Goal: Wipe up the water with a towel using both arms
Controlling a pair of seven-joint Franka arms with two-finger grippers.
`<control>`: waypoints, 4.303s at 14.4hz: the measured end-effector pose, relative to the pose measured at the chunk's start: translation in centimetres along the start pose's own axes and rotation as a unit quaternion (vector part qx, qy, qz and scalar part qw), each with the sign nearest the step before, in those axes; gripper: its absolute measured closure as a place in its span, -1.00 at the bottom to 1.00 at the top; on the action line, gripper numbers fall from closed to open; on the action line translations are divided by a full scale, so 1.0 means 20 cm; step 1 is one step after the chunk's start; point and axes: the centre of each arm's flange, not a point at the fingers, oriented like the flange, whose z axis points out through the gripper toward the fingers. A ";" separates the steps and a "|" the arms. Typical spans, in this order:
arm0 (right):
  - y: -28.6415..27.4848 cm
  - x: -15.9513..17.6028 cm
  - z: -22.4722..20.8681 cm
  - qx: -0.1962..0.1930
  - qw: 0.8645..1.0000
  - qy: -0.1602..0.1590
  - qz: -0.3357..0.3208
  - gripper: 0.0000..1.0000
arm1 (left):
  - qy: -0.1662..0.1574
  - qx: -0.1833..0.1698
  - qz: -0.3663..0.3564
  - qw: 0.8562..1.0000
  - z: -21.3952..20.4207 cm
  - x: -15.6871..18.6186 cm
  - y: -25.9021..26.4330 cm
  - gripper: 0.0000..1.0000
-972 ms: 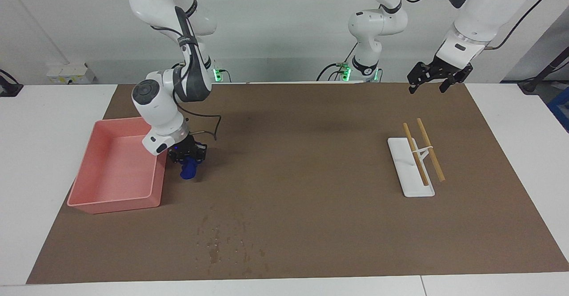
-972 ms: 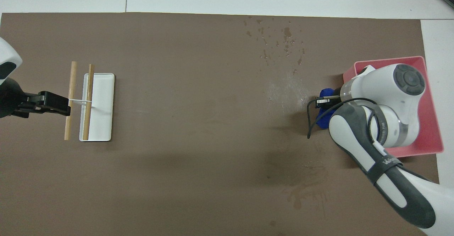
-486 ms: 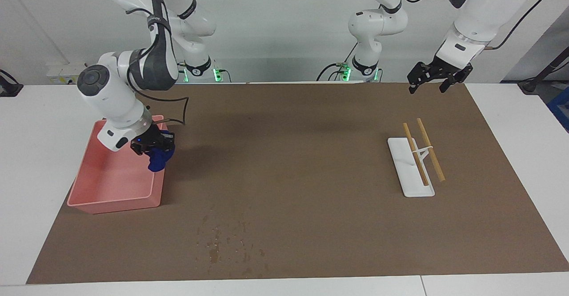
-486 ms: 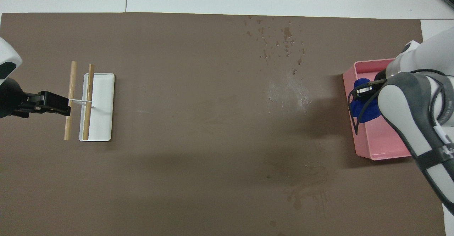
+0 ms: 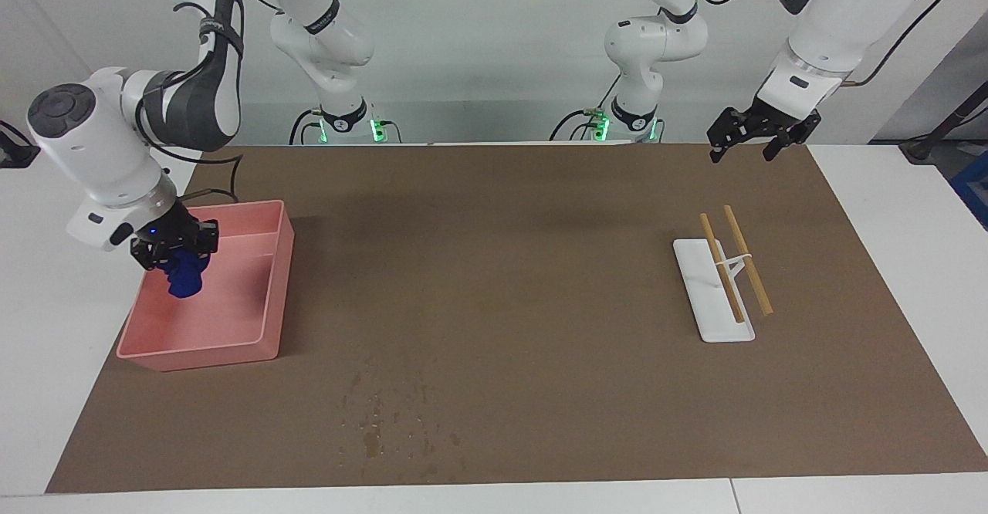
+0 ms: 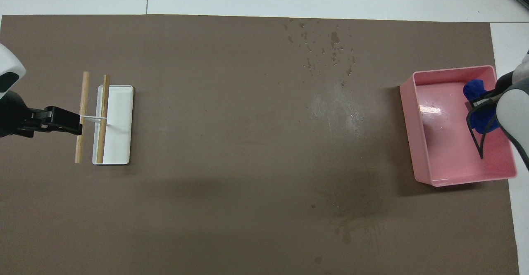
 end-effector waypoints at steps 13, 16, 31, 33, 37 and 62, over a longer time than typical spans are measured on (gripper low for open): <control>-0.02 0.07 0.01 -0.025 0.998 0.053 -0.008 -0.78 | 0.000 0.000 0.000 1.000 0.00 0.00 0.00 -1.00; -0.05 0.04 -0.29 -0.021 0.999 0.037 0.007 -1.00 | 0.000 0.000 0.000 1.000 0.00 0.00 0.00 -1.00; -0.69 -0.35 -1.07 0.008 0.996 -0.017 0.090 -1.00 | 0.000 0.000 0.000 1.000 0.00 0.00 0.00 -1.00; -0.74 -0.34 -1.08 0.011 0.996 -0.011 0.093 -1.00 | 0.000 0.000 0.000 1.000 0.00 0.00 0.00 -1.00; -0.72 -0.31 -1.03 0.010 0.995 -0.002 0.096 -1.00 | 0.000 0.000 0.000 1.000 0.00 0.00 0.00 -1.00; -0.58 -0.18 -0.86 0.024 0.987 -0.006 0.157 -1.00 | 0.000 0.000 0.000 1.000 0.00 0.00 0.00 -1.00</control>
